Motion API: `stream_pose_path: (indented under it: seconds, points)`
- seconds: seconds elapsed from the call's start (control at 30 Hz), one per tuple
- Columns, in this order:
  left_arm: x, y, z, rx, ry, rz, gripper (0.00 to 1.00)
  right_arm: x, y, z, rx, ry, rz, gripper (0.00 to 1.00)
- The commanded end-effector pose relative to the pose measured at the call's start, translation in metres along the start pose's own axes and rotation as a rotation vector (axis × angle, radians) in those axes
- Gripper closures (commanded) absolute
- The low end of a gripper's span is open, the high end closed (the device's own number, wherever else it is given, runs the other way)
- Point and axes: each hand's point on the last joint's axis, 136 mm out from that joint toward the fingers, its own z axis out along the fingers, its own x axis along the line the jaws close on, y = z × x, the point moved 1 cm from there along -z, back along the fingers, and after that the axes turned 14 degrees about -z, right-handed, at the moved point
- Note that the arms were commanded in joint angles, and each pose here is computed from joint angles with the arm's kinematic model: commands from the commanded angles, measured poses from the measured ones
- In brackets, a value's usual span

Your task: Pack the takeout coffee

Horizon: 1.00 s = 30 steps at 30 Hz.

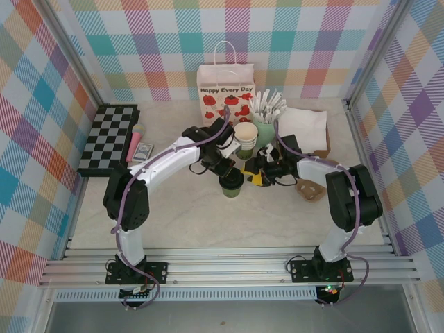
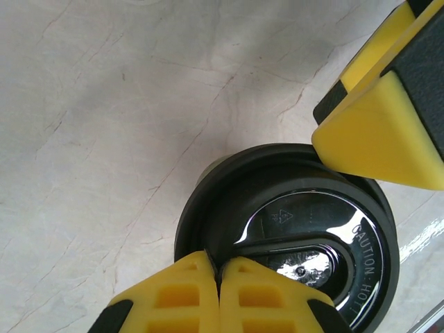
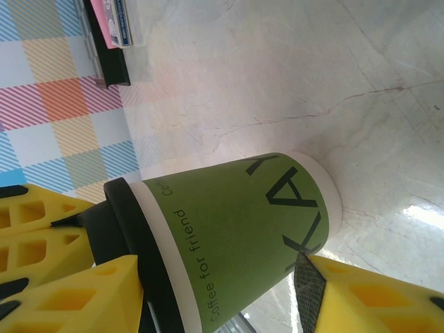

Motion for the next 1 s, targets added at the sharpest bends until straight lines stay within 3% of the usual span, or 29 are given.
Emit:
stream_pose_path:
  seconds: [0.0,0.23,0.4,0.57,0.97]
  points:
    - [0.011,-0.067,0.055,0.301,0.018,-0.082,0.97,-0.057,-0.049,0.014,0.111,-0.206,0.185,0.39]
    - [0.001,-0.017,0.006,0.152,0.033,-0.178,1.0,0.012,-0.003,-0.019,-0.046,-0.148,-0.002,0.24]
    - [-0.003,-0.011,-0.025,0.071,0.032,-0.305,1.0,0.027,-0.003,-0.031,-0.105,-0.128,-0.054,0.12]
    - [0.0,-0.02,-0.032,0.046,0.091,-0.384,1.0,0.023,-0.006,-0.028,-0.155,-0.101,-0.039,0.0]
    - [0.018,-0.026,-0.024,-0.025,0.182,-0.569,1.0,0.025,-0.006,-0.025,-0.322,-0.13,-0.006,0.0]
